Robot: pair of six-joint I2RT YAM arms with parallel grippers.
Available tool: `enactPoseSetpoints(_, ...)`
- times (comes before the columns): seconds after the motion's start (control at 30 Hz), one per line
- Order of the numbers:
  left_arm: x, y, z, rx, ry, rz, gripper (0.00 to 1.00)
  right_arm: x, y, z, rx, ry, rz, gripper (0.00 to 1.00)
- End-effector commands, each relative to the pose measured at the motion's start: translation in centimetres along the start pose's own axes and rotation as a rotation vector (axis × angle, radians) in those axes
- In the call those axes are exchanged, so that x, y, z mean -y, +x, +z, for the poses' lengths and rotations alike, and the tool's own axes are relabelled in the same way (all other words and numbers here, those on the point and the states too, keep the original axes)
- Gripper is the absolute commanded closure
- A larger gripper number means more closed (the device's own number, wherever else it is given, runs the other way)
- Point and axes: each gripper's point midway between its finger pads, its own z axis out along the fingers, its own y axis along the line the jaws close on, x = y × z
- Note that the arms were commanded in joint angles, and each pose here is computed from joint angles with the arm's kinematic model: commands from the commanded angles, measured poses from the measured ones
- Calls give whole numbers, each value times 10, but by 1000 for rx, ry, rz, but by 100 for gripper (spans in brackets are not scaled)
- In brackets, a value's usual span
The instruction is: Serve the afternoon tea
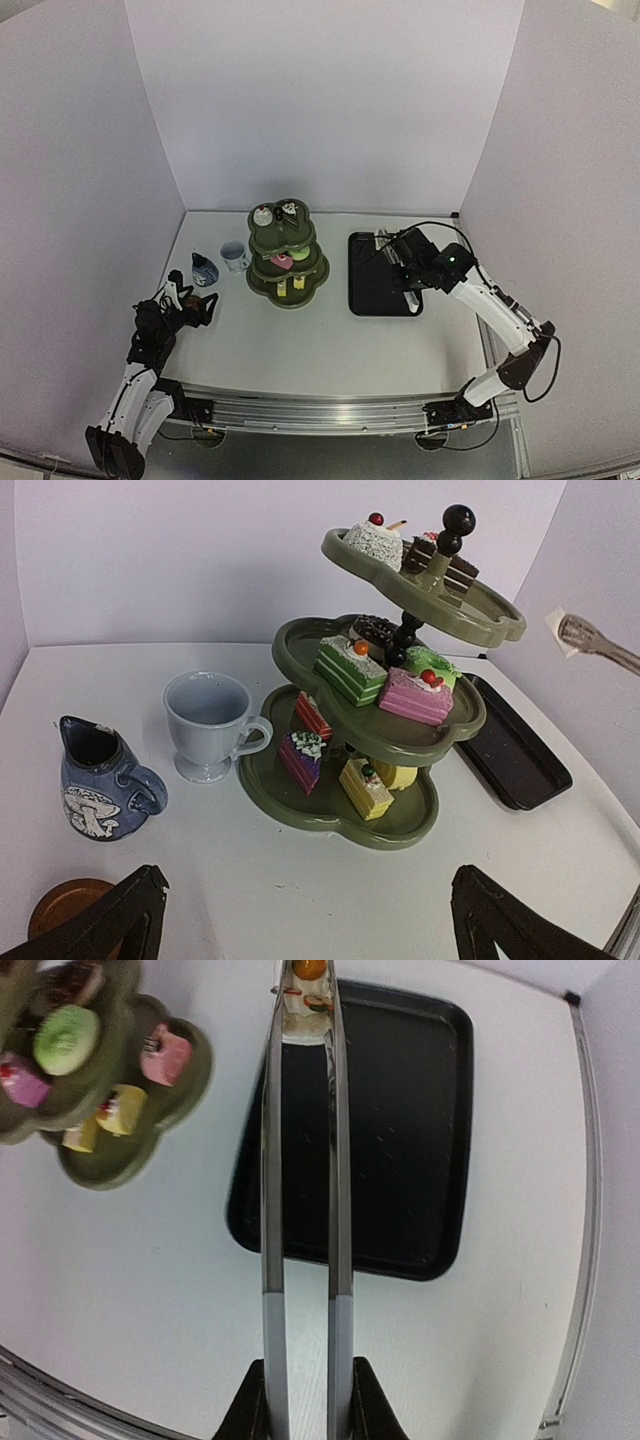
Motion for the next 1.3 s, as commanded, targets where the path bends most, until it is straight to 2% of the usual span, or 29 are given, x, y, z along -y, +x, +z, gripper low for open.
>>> enactPoseSetpoints(0.0,2,-11,-2,35,-2,35,0,-47,-34,-75,219,-109,-175,100)
enactPoseSetpoints(0.1,2,-11,-2,36,1,34,0,-83,-44,-97,284,-190,-255,100)
enactPoseSetpoints(0.27,3,-11,-2,37,1,34,0,-147,-42,-107,318,-320,-413,100)
enactPoseSetpoints(0.4,3,-11,-2,39,2,30,0,-191,-44,-100,335,-360,-529,100)
enactPoseSetpoints(0.57,3,-10,-3,38,2,29,0,-219,-52,-88,363,-355,-628,100)
enactPoseSetpoints(0.9,3,-10,-2,35,4,27,0,-234,-74,-64,421,-239,-714,100)
enactPoseSetpoints(1.27,4,-9,-2,33,9,25,0,-210,-79,-40,403,-82,-743,99)
